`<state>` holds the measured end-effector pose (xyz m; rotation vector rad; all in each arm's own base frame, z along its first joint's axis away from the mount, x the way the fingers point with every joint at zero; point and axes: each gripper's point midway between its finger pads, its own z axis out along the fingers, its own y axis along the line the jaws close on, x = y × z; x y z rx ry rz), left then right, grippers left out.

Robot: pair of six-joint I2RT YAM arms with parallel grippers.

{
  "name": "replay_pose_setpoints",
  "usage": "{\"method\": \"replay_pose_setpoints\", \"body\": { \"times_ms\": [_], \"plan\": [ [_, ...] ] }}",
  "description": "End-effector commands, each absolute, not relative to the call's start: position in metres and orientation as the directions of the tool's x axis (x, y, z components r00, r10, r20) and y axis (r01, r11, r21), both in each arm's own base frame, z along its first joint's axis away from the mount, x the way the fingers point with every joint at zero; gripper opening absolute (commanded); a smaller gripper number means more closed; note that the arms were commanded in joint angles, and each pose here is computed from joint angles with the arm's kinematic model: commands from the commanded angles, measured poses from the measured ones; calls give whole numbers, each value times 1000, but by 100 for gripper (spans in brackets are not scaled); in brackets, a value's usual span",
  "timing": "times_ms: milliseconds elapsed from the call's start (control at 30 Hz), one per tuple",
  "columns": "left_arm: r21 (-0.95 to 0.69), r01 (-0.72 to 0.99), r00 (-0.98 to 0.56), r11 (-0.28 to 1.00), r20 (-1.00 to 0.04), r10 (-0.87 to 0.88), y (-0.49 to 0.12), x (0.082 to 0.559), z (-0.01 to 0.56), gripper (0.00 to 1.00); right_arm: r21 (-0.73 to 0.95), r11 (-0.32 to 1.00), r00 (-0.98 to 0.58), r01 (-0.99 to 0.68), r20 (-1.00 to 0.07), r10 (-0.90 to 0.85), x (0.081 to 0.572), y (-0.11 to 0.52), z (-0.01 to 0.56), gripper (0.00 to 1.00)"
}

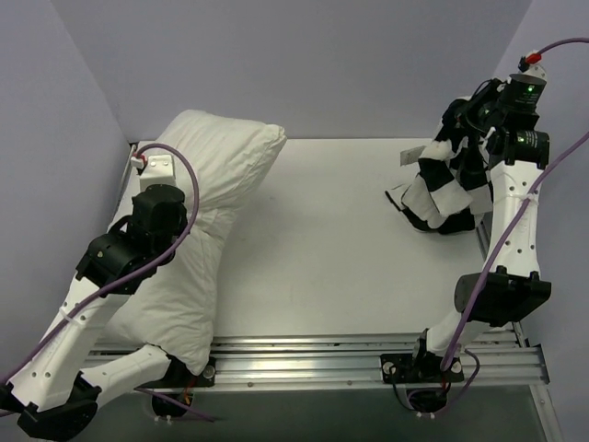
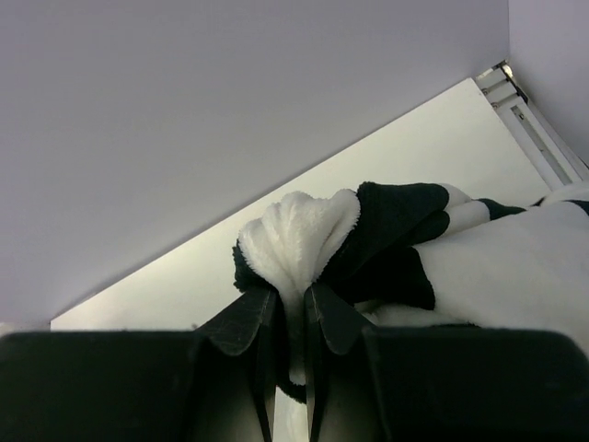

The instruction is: Remove the pillowcase from the pillow

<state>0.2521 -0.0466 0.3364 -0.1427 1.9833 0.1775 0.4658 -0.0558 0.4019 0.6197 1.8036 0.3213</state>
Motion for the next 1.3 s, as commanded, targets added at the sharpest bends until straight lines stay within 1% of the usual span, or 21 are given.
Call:
{"method": "replay_pose_setpoints", "body": {
  "times_ms": [0,233,367,433,467,500,567,600,633,700,733,800,833,900,933,1000,1033,1133,1200,1233,1267],
  "plan": [
    [-39,-223,-250,974,-963,-95,-45,271,389,2,502,858,-135,111,-847,513,468,-45,451,0],
    [-81,-214,-275,973,-951,-140,-62,318,373,2,507,862,-92,-12,-859,504,436,-17,484,0],
    [-124,-213,-301,969,-936,-185,-72,336,359,2,526,848,-178,-66,-842,509,407,26,452,0],
    [-136,-205,-316,969,-928,-197,-75,336,349,3,537,835,-268,-121,-827,493,381,62,419,0],
    [-152,-194,-321,969,-924,-209,-78,335,346,5,541,821,-279,-181,-829,484,359,81,421,0],
    [-164,-189,-318,968,-923,-219,-78,331,346,14,555,804,-383,-214,-805,453,347,110,383,0],
    [-170,-189,-332,967,-916,-226,-76,325,338,28,572,765,-462,-296,-786,410,315,143,364,4],
    [-181,-189,-321,965,-917,-235,-73,320,341,43,583,751,-513,-311,-768,383,302,158,347,5],
    [-182,-189,-324,965,-916,-236,-71,315,340,51,597,729,-613,-335,-726,312,278,186,311,7],
    [-199,-192,-312,961,-916,-252,-65,302,342,67,629,700,-703,-338,-663,258,248,208,278,14],
    [-198,-192,-316,961,-915,-251,-62,296,342,79,638,696,-780,-330,-600,180,221,224,241,22],
    [-211,-188,-298,959,-918,-260,-56,282,349,89,646,702,-844,-301,-523,119,194,234,208,30],
    [-201,-190,-307,961,-918,-253,-52,275,349,94,641,704,-860,-304,-503,86,182,237,195,40],
    [-205,-184,-282,961,-926,-251,-43,261,360,97,608,725,-875,-323,-483,15,159,240,172,52],
    [-198,-189,-284,962,-927,-246,-39,254,360,95,583,745,-870,-325,-494,7,158,236,169,65],
    [-196,-190,-268,962,-932,-243,-32,243,367,94,508,798,-831,-324,-556,16,169,222,175,74],
    [-192,-191,-266,963,-934,-239,-29,239,369,94,476,819,-811,-320,-584,22,176,217,180,81],
    [-177,-190,-273,966,-935,-225,-24,230,370,94,363,887,-715,-285,-697,55,209,199,213,91],
    [-169,-190,-280,967,-935,-219,-23,229,369,94,274,939,-633,-206,-769,86,238,179,240,96],
    [-161,-193,-289,968,-934,-213,-23,228,366,94,237,955,-607,-176,-790,85,249,170,248,100],
    [-155,-196,-294,968,-933,-209,-22,228,363,94,202,970,-599,-132,-796,84,261,163,249,100]
  ]
}}
